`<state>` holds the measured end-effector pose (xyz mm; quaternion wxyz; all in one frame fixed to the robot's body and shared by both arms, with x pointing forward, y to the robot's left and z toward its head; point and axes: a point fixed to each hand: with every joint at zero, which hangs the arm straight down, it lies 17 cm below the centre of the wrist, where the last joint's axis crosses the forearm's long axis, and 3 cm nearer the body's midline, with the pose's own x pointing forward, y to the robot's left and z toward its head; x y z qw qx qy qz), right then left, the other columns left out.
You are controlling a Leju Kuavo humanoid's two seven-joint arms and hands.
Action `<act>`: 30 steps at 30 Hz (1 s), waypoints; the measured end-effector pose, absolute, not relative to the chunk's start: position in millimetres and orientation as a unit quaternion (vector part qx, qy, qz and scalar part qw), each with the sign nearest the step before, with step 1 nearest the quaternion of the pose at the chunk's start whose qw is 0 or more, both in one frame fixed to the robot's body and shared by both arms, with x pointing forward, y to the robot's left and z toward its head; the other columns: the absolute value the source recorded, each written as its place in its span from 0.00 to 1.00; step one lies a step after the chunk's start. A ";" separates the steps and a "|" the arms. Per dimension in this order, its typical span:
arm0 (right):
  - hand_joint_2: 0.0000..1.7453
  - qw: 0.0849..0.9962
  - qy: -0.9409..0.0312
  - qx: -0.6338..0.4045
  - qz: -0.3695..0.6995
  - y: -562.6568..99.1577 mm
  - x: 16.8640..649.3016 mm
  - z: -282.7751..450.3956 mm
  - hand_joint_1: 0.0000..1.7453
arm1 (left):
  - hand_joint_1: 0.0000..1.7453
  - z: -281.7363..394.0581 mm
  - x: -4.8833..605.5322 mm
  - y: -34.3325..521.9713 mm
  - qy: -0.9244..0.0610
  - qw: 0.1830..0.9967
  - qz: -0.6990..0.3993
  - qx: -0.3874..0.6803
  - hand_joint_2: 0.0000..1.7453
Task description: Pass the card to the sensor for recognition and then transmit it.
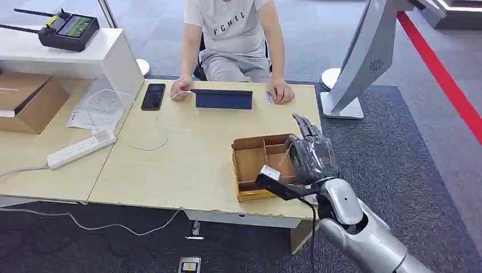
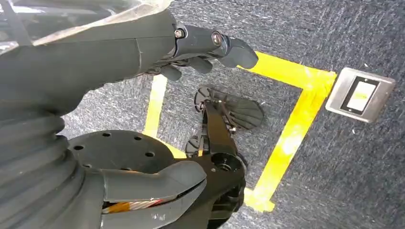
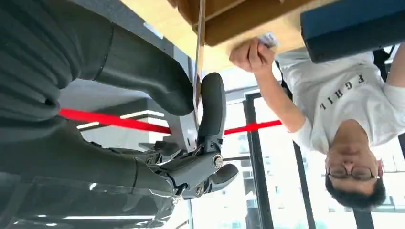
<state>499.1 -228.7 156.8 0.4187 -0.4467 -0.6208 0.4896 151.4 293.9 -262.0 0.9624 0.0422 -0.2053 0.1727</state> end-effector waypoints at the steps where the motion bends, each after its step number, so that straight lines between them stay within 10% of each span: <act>1: 1.00 0.415 -0.621 -0.449 0.491 -228.3 500.5 161.0 1.00 | 0.00 -262.1 151.3 293.7 -0.205 0.963 0.171 0.042 1.00; 30: 1.00 0.389 -0.565 -0.502 0.528 -225.7 612.0 227.1 1.00 | 0.00 -254.3 183.0 267.7 -0.210 0.967 0.142 0.013 1.00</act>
